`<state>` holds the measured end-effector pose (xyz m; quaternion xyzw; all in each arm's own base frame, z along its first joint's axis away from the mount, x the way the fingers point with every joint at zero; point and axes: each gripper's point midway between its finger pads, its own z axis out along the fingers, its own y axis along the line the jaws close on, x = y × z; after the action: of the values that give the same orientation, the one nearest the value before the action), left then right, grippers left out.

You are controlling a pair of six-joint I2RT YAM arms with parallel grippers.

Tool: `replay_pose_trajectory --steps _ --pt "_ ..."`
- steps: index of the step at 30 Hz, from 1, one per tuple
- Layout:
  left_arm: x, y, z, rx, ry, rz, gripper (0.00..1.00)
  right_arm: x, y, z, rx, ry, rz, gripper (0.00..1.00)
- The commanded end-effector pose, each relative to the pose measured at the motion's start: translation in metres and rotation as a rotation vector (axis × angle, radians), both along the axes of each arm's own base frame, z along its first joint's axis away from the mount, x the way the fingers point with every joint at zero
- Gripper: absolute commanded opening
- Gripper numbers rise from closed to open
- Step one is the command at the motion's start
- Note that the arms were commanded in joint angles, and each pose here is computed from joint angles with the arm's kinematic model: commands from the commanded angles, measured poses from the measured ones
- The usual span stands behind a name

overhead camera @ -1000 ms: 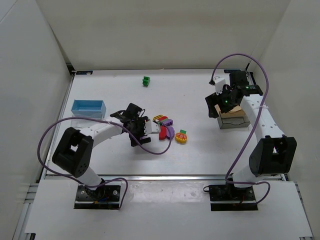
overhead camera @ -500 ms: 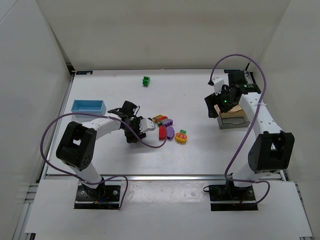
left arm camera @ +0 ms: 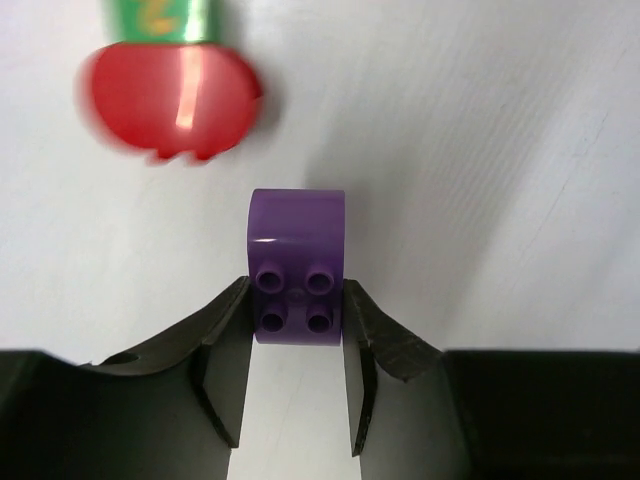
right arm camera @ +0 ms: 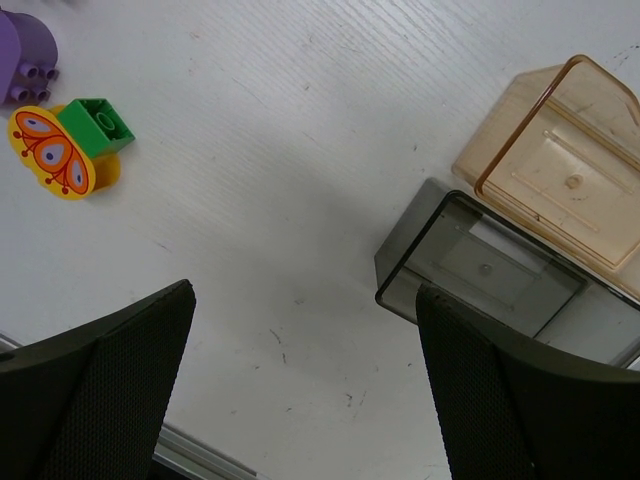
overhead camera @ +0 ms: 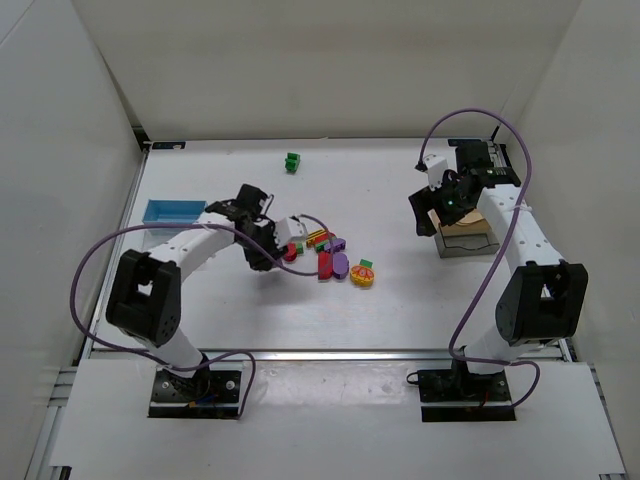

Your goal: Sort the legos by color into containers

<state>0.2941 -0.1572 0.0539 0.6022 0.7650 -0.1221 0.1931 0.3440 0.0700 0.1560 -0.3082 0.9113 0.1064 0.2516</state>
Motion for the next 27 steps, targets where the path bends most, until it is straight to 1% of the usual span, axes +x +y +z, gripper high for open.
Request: replay_pose_trajectory --steps 1,6,7,10,11,13,17,19,20,22,23,24,25,27 --pt "0.011 0.015 0.072 -0.092 -0.057 0.139 0.22 0.01 0.005 0.015 0.031 -0.047 0.01 0.94" --pt "0.005 0.051 0.124 -0.092 -0.123 0.266 0.2 0.01 0.01 0.009 0.053 -0.017 0.033 0.93" --pt "-0.004 0.064 0.125 -0.072 -0.094 0.3 0.2 0.013 0.01 0.012 0.054 -0.021 0.034 0.93" --pt "-0.022 0.091 0.129 -0.019 -0.094 0.355 0.21 0.02 0.013 0.019 0.067 -0.04 0.033 0.93" --pt "-0.027 0.1 0.124 -0.001 -0.083 0.377 0.21 0.022 0.014 0.022 0.072 -0.05 0.037 0.93" --pt "-0.032 0.116 0.124 0.021 -0.104 0.421 0.21 0.025 0.016 0.024 0.084 -0.053 0.042 0.93" --pt "-0.034 0.161 0.111 0.056 -0.057 0.605 0.22 0.033 0.02 0.028 0.098 -0.05 0.033 0.93" --pt "-0.032 0.178 0.103 0.055 -0.018 0.683 0.22 0.035 0.023 0.03 0.107 -0.057 0.04 0.94" --pt "-0.028 0.195 0.102 0.053 -0.02 0.75 0.22 0.035 0.024 0.031 0.111 -0.055 0.039 0.94" --pt "-0.023 0.212 0.099 0.045 -0.011 0.827 0.22 0.035 0.025 0.031 0.111 -0.055 0.04 0.94" --pt "-0.021 0.219 0.093 0.044 0.015 0.854 0.22 0.034 0.027 0.031 0.111 -0.054 0.046 0.94" --pt "-0.016 0.231 0.094 0.041 0.003 0.895 0.23 0.034 0.028 0.032 0.112 -0.055 0.048 0.94" --pt "-0.014 0.236 0.088 0.049 0.021 0.917 0.23 0.034 0.028 0.032 0.111 -0.057 0.049 0.94" --pt "-0.008 0.248 0.087 0.05 0.014 0.954 0.23 0.033 0.029 0.032 0.114 -0.053 0.049 0.94"
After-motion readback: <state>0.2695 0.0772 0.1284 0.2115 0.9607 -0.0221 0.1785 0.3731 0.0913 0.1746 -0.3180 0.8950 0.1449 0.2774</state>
